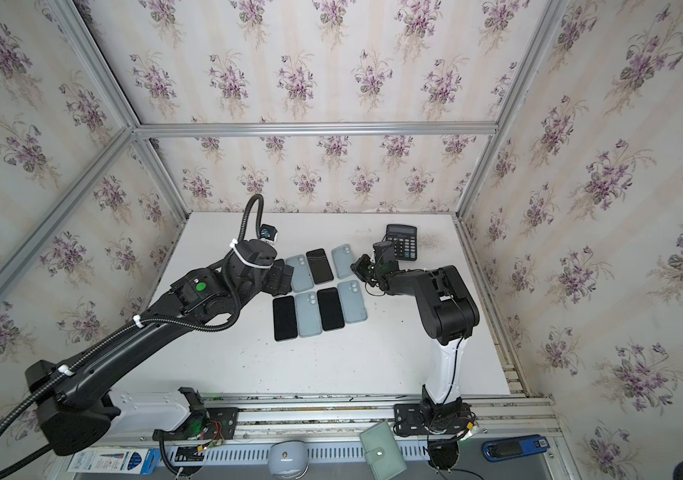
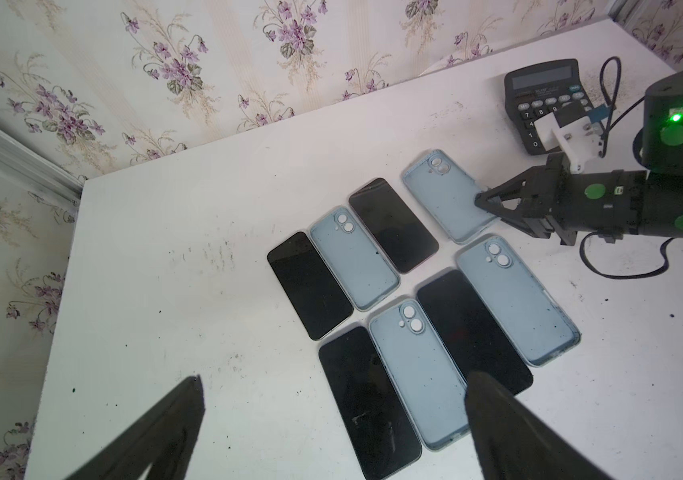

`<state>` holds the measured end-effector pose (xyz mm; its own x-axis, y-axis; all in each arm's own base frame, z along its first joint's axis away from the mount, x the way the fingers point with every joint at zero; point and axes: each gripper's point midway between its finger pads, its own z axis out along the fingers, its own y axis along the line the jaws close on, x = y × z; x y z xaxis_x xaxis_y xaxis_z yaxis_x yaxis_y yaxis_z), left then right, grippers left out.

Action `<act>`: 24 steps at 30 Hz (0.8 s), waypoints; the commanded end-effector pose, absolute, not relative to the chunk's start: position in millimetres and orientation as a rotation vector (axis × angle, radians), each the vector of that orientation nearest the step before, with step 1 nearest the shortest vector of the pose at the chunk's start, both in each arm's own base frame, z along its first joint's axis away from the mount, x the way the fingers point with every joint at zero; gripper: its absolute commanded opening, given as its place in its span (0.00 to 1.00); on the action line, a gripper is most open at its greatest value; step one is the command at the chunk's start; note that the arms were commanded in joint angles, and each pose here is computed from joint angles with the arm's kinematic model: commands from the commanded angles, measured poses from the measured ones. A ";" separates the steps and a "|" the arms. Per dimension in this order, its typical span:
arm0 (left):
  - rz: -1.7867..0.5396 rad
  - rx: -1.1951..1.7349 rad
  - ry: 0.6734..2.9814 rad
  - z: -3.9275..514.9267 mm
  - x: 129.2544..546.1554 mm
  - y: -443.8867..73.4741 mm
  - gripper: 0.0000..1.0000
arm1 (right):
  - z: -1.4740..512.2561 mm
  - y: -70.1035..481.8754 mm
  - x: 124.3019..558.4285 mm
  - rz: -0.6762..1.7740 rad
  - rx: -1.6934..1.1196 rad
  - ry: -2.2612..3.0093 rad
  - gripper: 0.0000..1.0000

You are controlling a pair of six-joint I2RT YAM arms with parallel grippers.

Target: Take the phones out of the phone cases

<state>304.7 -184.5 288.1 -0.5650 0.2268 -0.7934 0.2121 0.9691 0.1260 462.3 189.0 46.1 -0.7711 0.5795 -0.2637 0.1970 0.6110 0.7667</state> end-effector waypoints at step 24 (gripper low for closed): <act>-0.001 0.111 2.169 298.7 286.6 -135.7 1.00 | 53.4 186.3 463.5 0.938 0.404 2.445 0.48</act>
<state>286.6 -140.5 297.0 -0.5665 0.1062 -0.8172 0.1090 0.9926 0.0535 466.2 186.8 50.1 -0.8133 0.4934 -0.3084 0.1425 0.6828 0.7166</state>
